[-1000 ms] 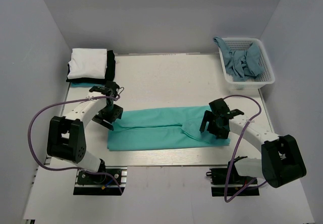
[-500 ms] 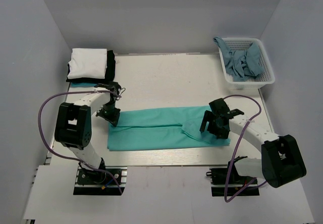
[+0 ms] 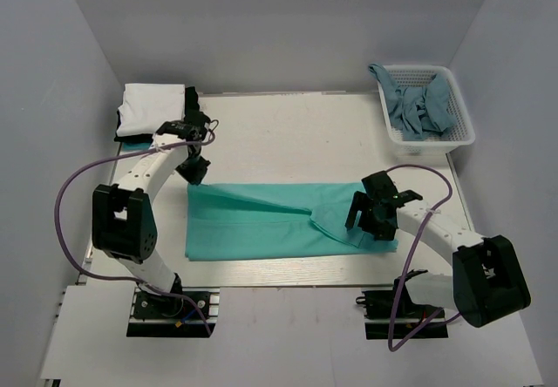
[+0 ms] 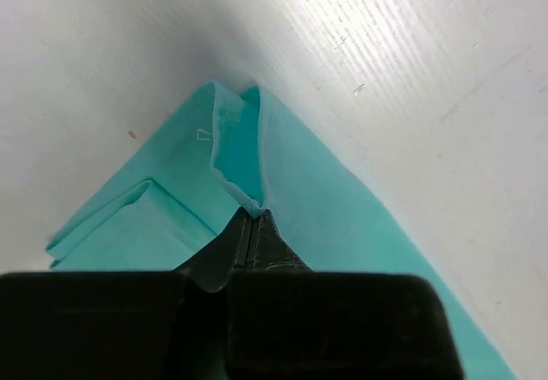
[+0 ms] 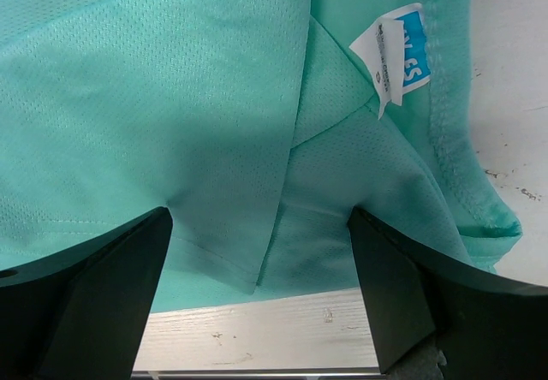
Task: Fold and stack the t-shirts
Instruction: Fold the other side of the tshirt into a rectangle
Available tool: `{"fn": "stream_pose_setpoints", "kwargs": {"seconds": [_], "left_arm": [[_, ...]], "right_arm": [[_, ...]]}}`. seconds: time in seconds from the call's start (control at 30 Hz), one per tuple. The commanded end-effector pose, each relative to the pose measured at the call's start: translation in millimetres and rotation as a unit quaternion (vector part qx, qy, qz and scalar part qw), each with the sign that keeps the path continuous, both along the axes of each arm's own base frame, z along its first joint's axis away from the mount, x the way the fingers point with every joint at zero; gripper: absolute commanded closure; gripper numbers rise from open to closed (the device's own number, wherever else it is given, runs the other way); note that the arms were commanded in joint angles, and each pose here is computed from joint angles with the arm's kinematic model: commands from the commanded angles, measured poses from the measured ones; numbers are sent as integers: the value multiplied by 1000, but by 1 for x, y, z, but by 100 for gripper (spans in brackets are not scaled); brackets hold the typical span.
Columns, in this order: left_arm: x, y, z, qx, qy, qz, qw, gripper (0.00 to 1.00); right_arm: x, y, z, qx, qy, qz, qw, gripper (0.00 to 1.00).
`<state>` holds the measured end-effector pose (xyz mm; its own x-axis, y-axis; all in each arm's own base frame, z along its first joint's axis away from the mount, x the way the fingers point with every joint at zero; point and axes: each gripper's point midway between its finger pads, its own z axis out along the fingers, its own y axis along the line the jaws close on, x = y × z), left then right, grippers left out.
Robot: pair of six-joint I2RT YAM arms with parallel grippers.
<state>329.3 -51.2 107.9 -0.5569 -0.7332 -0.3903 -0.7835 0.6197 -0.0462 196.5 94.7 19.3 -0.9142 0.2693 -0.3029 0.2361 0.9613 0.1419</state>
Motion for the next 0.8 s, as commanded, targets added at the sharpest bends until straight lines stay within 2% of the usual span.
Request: {"fn": "stream_pose_setpoints", "kwargs": {"seconds": [0.0, 0.1, 0.27, 0.3, 0.33, 0.37, 0.4, 0.5, 0.57, 0.6, 0.67, 0.7, 0.77], "left_arm": [[-21, 16, 10, 43, 13, -35, 998, 100], [-48, 24, 5, 51, 32, -29, 998, 100], [-110, 18, -32, 3, 91, -8, 996, 100], [-119, 19, -36, 3, 99, 7, 995, 74], [-132, 22, -42, 7, 116, 13, 993, 54], [-138, 24, -39, 8, 123, 17, 992, 20], [-141, 28, -39, 14, 127, 27, 991, 0], [-127, 33, -23, 29, 104, 29, 994, 0], [-104, 27, 1, 25, 61, 25, 998, 0], [-94, 22, 6, 15, 51, 13, 999, 0], [-74, 10, 20, -10, 18, -20, 1000, 0], [-58, -4, 23, -42, -11, -42, 998, 0], [-50, -28, 15, -91, -22, -89, 992, 0]], "right_arm": [[-14, -8, -12, -14, 23, -1, 1000, 10], [-17, -5, -17, -9, 34, 4, 999, 10], [-19, -5, -21, -10, 46, 5, 999, 10], [-19, -5, -19, -12, 48, 4, 999, 10], [-19, -6, -20, -16, 51, 6, 999, 10], [-19, -7, -19, -16, 51, 7, 999, 10], [-14, -5, -14, -16, 45, 8, 999, 10], [-2, 1, 7, -4, 19, 23, 1000, 10], [1, 2, 24, -2, 2, 33, 999, 10], [15, 6, 44, 5, -26, 36, 999, 10], [16, 3, 60, 0, -40, 36, 999, 10], [23, 6, 74, 4, -56, 37, 998, 10], [18, 11, 82, 19, -51, 47, 997, 10]]}}
